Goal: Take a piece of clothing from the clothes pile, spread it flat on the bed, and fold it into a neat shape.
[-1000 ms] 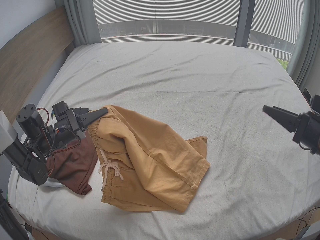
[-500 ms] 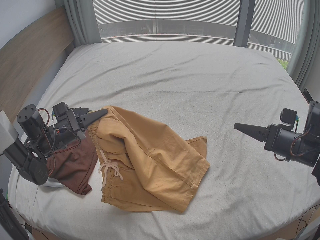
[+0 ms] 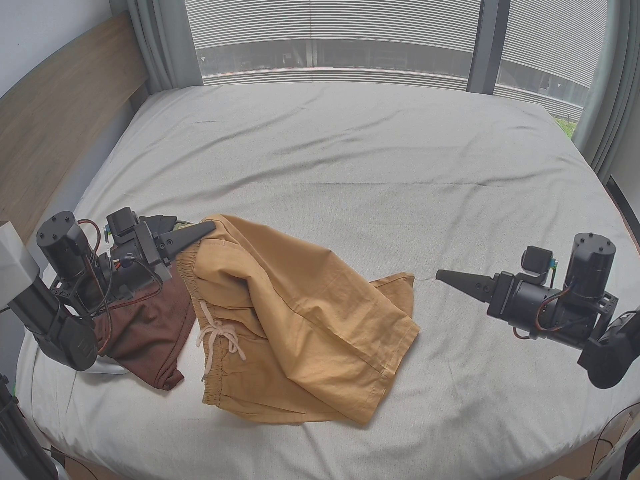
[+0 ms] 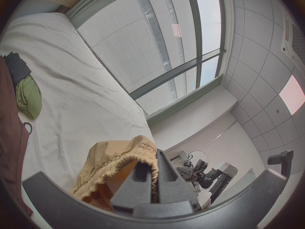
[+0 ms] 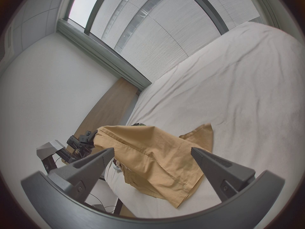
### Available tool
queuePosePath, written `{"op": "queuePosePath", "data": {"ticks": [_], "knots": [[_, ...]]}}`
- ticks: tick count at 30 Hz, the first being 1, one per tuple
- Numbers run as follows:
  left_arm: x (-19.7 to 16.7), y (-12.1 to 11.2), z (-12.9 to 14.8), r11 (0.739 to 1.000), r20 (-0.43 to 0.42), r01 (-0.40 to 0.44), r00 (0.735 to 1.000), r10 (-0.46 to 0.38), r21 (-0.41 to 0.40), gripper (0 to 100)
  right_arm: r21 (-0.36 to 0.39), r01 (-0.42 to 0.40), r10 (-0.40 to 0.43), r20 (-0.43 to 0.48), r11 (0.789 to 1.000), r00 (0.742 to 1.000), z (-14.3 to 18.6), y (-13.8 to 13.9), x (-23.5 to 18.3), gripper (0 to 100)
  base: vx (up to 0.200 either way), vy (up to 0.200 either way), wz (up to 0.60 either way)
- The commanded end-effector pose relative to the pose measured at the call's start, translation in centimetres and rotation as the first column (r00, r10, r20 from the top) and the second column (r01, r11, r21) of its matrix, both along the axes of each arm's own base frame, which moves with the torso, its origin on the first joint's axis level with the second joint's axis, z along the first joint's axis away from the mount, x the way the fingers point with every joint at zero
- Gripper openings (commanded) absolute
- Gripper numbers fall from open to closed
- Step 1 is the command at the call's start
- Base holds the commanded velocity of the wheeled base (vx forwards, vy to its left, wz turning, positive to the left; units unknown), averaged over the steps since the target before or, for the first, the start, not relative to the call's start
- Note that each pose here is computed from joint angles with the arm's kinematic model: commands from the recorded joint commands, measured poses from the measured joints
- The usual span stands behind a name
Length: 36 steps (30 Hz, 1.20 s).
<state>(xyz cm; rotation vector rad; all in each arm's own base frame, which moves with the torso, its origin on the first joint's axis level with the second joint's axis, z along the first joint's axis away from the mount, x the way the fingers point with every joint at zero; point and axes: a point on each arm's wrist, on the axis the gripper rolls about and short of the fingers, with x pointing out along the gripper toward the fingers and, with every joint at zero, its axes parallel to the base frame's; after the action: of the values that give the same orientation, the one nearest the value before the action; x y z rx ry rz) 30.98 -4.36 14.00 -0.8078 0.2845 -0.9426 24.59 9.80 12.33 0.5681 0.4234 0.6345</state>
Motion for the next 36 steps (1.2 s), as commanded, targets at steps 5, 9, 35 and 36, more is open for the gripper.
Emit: {"op": "queuePosePath", "data": {"ticks": [5,9,35,36], "knots": [[0.1,0.5,-0.2,1.000,-0.007,-0.016,1.000,0.016,0.001,0,0.026,-0.003,0.006,-0.136,1.000,0.991,-5.3,0.8,1.9,100,0.000,0.000,0.00],[0.1,0.5,-0.2,1.000,-0.007,-0.014,1.000,0.014,0.001,0,0.046,-0.007,0.013,-0.146,0.999,0.989,-6.5,0.9,2.1,100,0.000,0.000,0.00],[0.2,0.4,-0.6,1.000,-0.017,-0.010,1.000,0.010,0.004,0,0.040,-0.072,0.081,-0.309,0.997,0.948,-13.5,4.5,1.7,100,0.000,0.000,0.00],[0.2,0.4,-0.6,1.000,-0.017,-0.010,1.000,0.010,0.004,0,0.037,-0.070,0.078,-0.313,0.997,0.947,-13.8,4.5,1.8,100,0.000,0.000,0.00]]}}
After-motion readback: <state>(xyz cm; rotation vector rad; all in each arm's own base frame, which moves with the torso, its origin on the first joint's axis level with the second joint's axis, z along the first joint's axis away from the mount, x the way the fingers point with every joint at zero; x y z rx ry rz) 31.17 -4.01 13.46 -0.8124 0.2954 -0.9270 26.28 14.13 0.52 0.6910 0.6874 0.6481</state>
